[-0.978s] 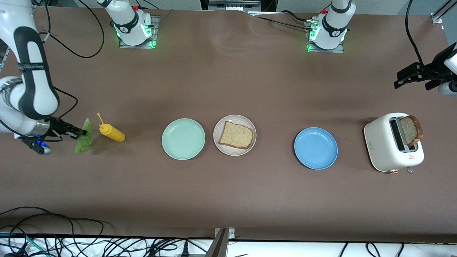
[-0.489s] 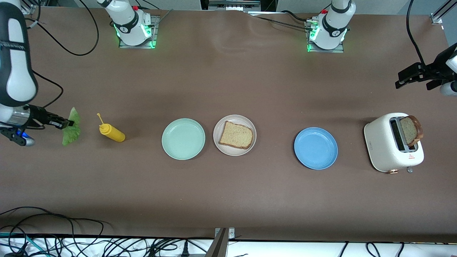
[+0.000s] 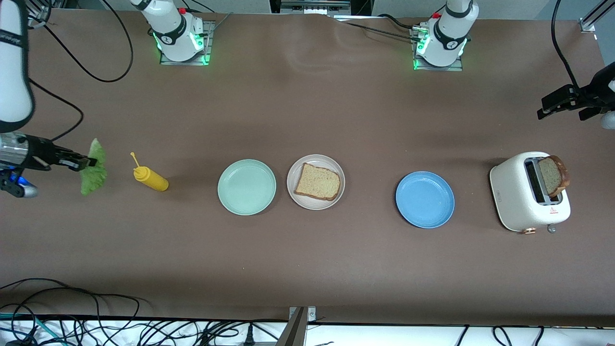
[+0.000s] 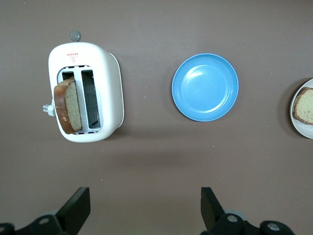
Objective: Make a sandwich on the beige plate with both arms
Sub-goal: 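Carry the lettuce with the right gripper over the bread on the beige plate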
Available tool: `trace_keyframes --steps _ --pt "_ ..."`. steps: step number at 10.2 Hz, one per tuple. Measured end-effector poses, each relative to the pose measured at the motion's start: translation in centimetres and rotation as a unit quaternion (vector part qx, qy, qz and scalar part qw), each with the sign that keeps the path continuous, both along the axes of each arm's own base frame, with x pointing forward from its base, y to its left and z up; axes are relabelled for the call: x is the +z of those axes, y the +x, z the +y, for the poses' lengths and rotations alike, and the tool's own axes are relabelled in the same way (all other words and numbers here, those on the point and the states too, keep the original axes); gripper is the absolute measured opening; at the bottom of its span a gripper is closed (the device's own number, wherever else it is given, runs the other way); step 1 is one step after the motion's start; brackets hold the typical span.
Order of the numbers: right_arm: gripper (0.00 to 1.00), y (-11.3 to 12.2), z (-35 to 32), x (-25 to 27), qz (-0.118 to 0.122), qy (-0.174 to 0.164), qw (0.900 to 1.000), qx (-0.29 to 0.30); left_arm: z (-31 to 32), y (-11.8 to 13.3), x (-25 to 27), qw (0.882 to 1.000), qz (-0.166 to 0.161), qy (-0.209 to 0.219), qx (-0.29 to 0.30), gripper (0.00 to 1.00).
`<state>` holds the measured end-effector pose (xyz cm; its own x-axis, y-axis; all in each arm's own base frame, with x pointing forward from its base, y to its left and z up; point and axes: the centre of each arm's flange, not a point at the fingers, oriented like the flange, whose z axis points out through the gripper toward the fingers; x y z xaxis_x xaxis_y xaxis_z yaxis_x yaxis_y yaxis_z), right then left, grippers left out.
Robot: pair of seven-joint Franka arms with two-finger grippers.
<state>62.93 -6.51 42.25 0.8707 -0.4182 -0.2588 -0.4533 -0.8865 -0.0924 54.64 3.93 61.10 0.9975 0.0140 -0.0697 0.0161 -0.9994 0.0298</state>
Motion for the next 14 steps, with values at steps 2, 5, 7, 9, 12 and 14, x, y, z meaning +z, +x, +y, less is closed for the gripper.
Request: trace_keyframes --steps 2,5,7,9,12,14 --pt "0.07 0.7 8.8 1.0 0.002 -0.015 1.000 0.003 -0.1 0.0 0.0 1.000 0.000 0.000 -0.001 1.00" --pt "0.07 0.2 20.7 1.3 -0.009 -0.027 0.998 0.063 -0.1 0.0 0.0 1.000 0.000 0.000 -0.001 1.00" --pt "0.07 -0.3 26.9 0.5 -0.033 -0.028 0.992 0.117 -0.1 0.0 0.0 1.000 0.001 0.000 -0.001 1.00" --pt "0.07 -1.6 34.5 -0.8 -0.079 -0.034 0.978 0.192 0.0 0.0 0.0 1.000 0.001 0.000 0.000 1.00" --pt "0.07 -3.0 41.9 -4.1 -0.131 -0.036 0.958 0.254 0.0 0.0 0.0 1.000 0.001 0.000 0.000 1.00" --pt "0.07 -1.3 43.2 -7.3 -0.163 -0.036 0.949 0.269 0.1 0.0 0.0 1.000 0.001 0.000 0.001 1.00"
